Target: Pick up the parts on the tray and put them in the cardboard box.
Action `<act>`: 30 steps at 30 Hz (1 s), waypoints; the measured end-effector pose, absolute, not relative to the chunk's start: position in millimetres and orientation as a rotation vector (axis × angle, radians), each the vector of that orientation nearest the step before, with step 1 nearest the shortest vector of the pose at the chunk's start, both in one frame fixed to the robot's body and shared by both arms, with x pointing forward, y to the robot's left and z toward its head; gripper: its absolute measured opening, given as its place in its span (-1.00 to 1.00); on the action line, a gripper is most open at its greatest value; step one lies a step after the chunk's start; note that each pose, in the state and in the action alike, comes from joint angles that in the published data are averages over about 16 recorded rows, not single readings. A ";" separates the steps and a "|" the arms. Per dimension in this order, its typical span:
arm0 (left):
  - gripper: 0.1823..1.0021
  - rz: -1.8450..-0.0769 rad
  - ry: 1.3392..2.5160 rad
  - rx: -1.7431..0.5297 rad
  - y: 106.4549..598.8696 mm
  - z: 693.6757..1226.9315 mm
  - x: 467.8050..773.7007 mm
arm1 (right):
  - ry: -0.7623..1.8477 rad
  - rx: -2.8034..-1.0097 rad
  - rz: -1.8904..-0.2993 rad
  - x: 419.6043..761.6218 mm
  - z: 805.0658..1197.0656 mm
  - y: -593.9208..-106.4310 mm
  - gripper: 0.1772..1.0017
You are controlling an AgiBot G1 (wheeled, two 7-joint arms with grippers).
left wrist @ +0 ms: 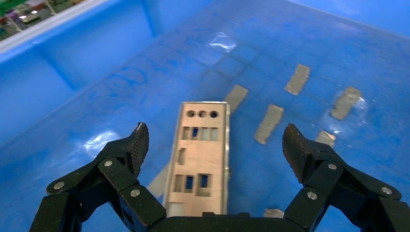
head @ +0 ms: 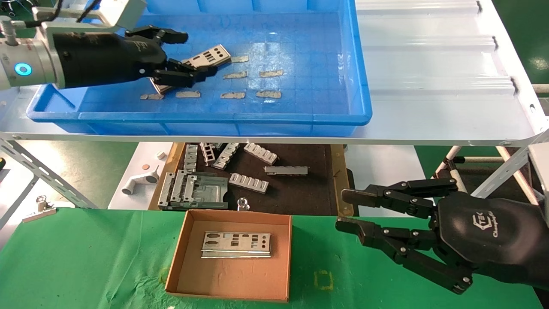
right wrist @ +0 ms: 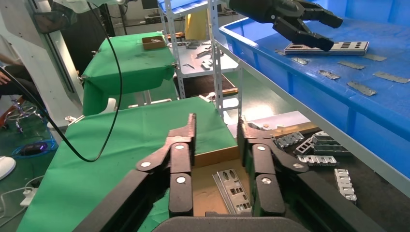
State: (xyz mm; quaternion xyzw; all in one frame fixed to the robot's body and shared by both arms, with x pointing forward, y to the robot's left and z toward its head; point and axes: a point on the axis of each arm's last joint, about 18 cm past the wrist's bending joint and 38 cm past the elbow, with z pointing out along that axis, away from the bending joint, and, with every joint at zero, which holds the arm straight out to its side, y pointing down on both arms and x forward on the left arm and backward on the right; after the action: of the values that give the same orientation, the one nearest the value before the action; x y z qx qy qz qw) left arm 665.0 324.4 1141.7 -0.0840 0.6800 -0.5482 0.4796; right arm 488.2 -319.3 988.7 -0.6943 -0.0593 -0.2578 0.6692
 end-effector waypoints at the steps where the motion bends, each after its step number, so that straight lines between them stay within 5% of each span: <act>1: 1.00 -1.331 1.663 -0.205 324.2 1142.0 666.1 | -0.134 -1.565 -0.581 488.2 988.7 -319.3 -0.27; 16: 0.98 -1.308 1.676 -0.231 322.8 1142.5 676.5 | -0.134 -1.565 -0.581 488.2 988.7 -319.3 -0.86; 30: 0.69 -1.311 1.678 -0.261 323.1 1139.7 680.6 | -0.134 -1.565 -0.581 488.2 988.7 -319.3 -0.96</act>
State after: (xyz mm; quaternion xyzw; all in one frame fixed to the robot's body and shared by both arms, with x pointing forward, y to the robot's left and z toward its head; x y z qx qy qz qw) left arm 680.6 323.1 1139.7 -0.1067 0.6871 -0.5368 0.4778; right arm 488.2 -319.3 988.7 -0.6943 -0.0593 -0.2578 0.6692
